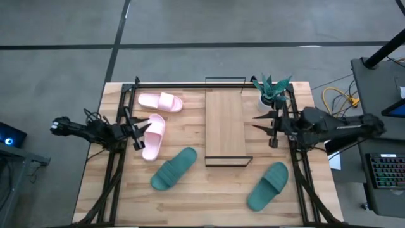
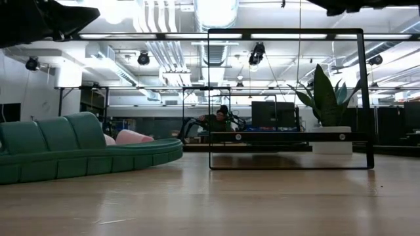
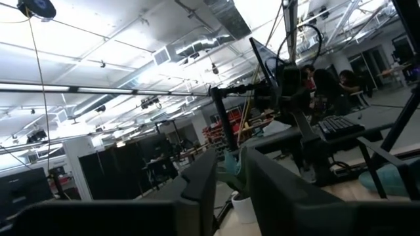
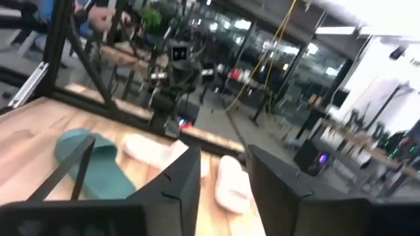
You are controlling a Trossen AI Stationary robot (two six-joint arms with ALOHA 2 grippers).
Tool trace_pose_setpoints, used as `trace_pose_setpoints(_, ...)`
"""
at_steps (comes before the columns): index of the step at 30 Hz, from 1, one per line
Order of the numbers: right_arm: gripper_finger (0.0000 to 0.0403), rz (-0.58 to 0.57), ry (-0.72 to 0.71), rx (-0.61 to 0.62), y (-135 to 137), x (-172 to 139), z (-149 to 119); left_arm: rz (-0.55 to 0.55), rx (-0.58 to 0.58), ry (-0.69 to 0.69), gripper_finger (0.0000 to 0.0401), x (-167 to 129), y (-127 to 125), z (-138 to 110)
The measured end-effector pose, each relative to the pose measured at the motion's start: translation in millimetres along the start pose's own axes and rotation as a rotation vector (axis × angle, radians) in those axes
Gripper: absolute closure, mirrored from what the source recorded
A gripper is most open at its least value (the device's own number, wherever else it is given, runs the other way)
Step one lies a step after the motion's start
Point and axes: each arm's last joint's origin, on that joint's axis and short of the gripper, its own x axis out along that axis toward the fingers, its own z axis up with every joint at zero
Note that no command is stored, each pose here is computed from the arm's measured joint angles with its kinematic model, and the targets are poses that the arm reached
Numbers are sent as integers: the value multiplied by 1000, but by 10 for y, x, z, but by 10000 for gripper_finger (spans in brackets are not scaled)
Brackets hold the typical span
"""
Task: Pick and place slides into the shelf
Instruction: Put the right green slipper on the shelf
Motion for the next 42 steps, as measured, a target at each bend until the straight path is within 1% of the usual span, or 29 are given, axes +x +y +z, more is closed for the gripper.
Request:
trace_pose_setpoints(7,264,56,129,-2,-47,175,166,-5,4,6,319,7,-9,-6)
trace_pose_setpoints(18,278,78,203,79,-75,415,309,-11,10,15,318,13,-19,-15)
trace_pose_setpoints(22,280,84,238,132,-84,481,351,-20,17,27,318,21,-34,-29)
trace_pose_setpoints(29,274,96,340,240,-104,584,430,-31,27,42,318,33,-53,-46)
trace_pose_setpoints(32,273,105,374,237,-95,651,431,-36,32,50,318,38,-63,-56)
trace_pose_setpoints(39,283,134,425,162,-38,832,362,-40,31,54,318,43,-70,-61)
trace_pose_setpoints(42,287,137,432,159,-34,905,377,-45,-9,64,318,47,-80,-71)
